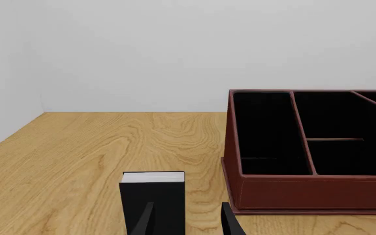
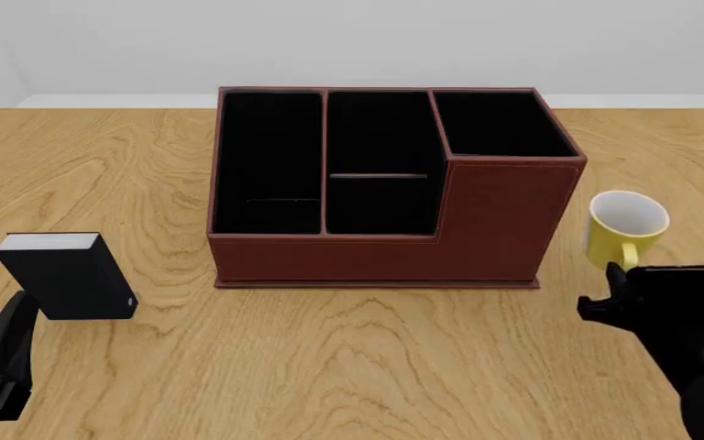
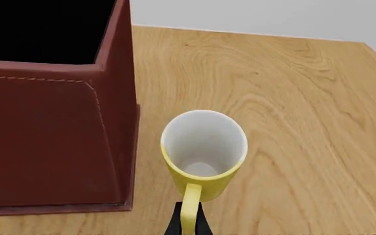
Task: Pick up the yellow and white mug and place it to the right of the caddy.
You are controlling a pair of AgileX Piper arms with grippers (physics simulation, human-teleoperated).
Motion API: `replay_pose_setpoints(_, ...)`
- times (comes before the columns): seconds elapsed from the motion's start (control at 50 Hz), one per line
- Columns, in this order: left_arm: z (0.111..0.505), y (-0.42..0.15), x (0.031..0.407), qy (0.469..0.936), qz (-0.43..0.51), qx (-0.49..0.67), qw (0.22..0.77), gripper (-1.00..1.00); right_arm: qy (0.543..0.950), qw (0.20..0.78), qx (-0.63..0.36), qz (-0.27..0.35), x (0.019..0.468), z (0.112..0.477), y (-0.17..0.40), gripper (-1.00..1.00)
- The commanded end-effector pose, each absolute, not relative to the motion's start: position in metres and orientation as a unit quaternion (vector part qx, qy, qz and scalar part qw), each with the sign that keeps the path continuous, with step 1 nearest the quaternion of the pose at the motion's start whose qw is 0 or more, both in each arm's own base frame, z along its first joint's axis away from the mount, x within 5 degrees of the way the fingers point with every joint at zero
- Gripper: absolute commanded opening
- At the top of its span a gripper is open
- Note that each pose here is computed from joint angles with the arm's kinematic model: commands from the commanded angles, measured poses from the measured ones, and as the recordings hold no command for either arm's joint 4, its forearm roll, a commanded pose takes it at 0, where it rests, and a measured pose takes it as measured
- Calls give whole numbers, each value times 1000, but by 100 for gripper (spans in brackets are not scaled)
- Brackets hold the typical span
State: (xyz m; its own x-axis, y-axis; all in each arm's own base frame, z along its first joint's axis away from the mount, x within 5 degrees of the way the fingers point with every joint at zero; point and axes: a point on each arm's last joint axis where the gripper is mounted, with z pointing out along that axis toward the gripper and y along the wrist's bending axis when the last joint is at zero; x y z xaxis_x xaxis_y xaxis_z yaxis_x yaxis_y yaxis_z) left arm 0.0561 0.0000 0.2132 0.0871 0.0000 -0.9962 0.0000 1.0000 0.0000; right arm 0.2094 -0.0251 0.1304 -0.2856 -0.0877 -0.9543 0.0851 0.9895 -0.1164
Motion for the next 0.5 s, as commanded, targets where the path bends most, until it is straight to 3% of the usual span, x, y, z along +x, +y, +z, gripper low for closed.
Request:
replay_pose_setpoints(0.02,213,0,56,676,0,0,737,100,800,595,5,-71,212,124,-26,-100)
replay_pose_setpoints(0.5,213,0,56,676,0,0,737,100,809,584,8,-68,216,112,-28,-100)
